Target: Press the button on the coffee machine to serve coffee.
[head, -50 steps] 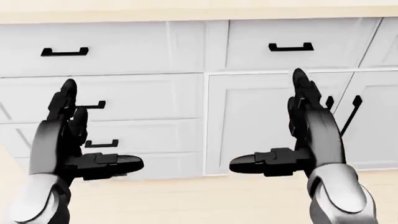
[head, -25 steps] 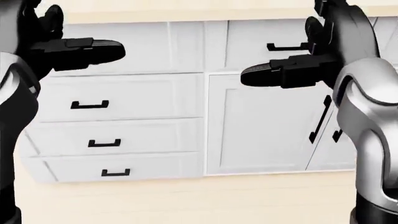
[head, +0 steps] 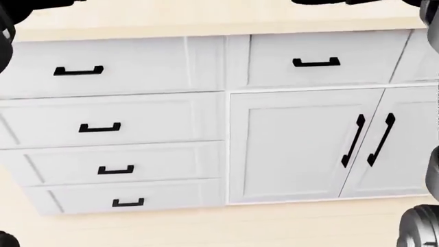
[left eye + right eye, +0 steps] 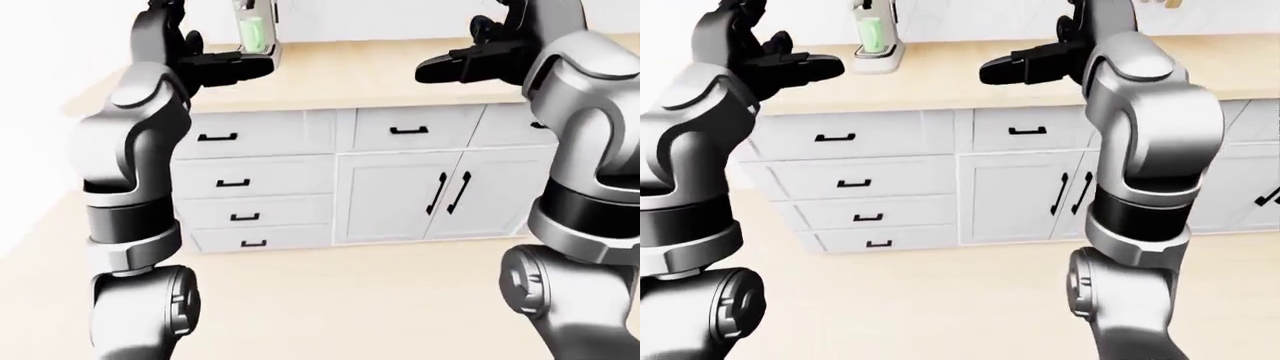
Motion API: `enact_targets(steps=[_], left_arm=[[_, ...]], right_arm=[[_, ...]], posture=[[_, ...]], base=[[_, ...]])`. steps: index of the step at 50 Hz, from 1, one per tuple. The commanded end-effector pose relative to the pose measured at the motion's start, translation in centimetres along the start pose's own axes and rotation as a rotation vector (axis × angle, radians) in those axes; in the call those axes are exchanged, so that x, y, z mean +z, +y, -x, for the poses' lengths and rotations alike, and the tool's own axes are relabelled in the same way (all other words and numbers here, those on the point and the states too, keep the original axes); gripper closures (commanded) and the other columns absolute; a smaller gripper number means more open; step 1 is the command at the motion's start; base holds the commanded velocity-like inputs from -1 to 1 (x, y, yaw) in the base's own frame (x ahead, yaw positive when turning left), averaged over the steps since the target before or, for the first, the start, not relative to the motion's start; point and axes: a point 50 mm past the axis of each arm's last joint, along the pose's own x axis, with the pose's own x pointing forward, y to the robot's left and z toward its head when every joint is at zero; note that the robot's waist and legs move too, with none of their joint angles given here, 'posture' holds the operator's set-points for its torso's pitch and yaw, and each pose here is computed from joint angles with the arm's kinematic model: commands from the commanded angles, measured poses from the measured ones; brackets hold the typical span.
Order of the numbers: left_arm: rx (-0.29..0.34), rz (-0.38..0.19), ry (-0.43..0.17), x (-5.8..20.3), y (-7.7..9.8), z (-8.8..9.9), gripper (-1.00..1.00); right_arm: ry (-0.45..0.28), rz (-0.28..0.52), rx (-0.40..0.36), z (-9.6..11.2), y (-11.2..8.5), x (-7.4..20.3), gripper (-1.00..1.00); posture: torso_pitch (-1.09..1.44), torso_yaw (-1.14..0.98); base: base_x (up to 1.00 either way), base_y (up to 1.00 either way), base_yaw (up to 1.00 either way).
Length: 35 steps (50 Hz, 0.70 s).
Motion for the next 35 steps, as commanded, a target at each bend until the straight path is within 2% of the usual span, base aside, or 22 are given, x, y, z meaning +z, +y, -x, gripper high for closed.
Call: enact_targets(steps=[1,35], left_arm=[[-0.002,0.005,-0.069,1.8,-0.1,0.2,-1.0],[-0.012,0.017,-0.057,1.2,-0.5,0.5,-1.0]], right_arm=[[-0.068,0.004,-0.015,0.5,-0.4,1.5,-1.0],[-0.061,-0.006,-0.012,0.8,-0.4,0.4,-1.0]], posture=[[0.0,0.0],[0.0,0.0]], base=[[0.16,0.06,0.0],[0.17,0.26,0.0]])
